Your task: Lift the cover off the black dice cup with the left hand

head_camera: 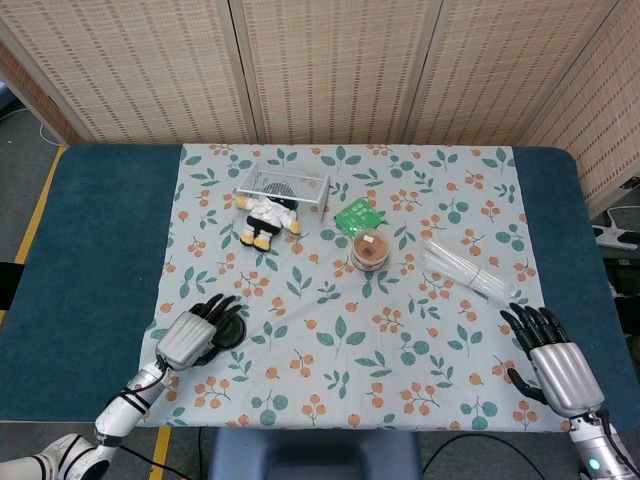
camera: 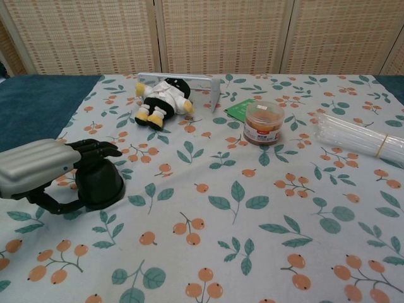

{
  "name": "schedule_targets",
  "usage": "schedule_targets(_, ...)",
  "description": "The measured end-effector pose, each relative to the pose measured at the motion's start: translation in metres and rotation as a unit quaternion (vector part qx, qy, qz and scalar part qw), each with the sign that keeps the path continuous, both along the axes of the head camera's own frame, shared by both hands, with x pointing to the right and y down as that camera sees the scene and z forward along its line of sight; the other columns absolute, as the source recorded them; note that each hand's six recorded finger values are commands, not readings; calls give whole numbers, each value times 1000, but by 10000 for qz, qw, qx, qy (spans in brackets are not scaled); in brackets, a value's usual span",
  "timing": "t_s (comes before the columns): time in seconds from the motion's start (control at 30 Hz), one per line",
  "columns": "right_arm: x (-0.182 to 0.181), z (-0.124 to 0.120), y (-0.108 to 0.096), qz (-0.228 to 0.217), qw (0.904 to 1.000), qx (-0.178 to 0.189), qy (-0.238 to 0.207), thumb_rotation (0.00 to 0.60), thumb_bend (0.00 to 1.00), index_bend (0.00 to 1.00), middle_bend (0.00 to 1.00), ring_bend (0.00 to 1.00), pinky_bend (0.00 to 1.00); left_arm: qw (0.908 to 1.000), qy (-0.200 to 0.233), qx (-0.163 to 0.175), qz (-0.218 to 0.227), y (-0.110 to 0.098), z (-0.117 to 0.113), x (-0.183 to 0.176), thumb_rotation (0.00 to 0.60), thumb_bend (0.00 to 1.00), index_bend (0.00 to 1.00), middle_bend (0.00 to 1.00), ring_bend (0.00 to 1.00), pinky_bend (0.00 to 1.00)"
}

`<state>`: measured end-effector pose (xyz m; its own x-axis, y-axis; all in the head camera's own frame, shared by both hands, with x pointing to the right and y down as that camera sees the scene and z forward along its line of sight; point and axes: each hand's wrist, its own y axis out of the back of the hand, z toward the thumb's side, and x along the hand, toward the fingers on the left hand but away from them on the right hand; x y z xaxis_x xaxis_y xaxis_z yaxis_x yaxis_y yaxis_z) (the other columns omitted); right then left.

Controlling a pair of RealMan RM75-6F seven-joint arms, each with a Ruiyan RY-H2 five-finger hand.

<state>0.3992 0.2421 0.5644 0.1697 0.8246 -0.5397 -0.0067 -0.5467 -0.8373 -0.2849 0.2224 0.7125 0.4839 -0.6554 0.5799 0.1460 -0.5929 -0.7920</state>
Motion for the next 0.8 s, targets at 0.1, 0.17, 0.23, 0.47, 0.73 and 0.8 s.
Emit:
schedule_targets(0.1, 0, 0, 0, -5, 10000, -5, -2, 600, 248, 0, 0, 0, 0, 9998, 37, 212, -36, -4, -6, 0, 600, 368, 235, 239, 230, 483)
schedule_targets(0.17, 0, 0, 0, -8, 10000, -6, -2, 600, 248, 0, 0, 0, 0, 9993, 84, 362, -73, -6, -9, 0, 600, 371, 333, 378, 352, 552)
schedule_targets(0.23, 0, 0, 0, -3, 10000, 0, -4, 600, 248, 0, 0, 0, 0, 9988, 123, 462, -93, -7, -10, 0, 600, 374, 418, 479, 435, 577)
schedule_targets(0.47, 0, -1, 0, 17, 10000, 14, -6, 600, 248, 0, 0, 0, 0, 9994, 102, 320, 83, -2, -7, 0, 600, 368, 395, 415, 378, 436)
schedule_targets(0.73, 1, -1, 0, 13, 10000, 2, 8, 600, 248, 0, 0, 0, 0, 9997, -33, 168, 167, 0, -4, 0, 600, 363, 260, 183, 164, 389)
schedule_targets(0.8, 1, -1, 0, 17, 10000, 6, 12, 600, 248, 0, 0, 0, 0, 9997, -9, 189, 174, -1, -5, 1, 600, 362, 235, 144, 113, 382)
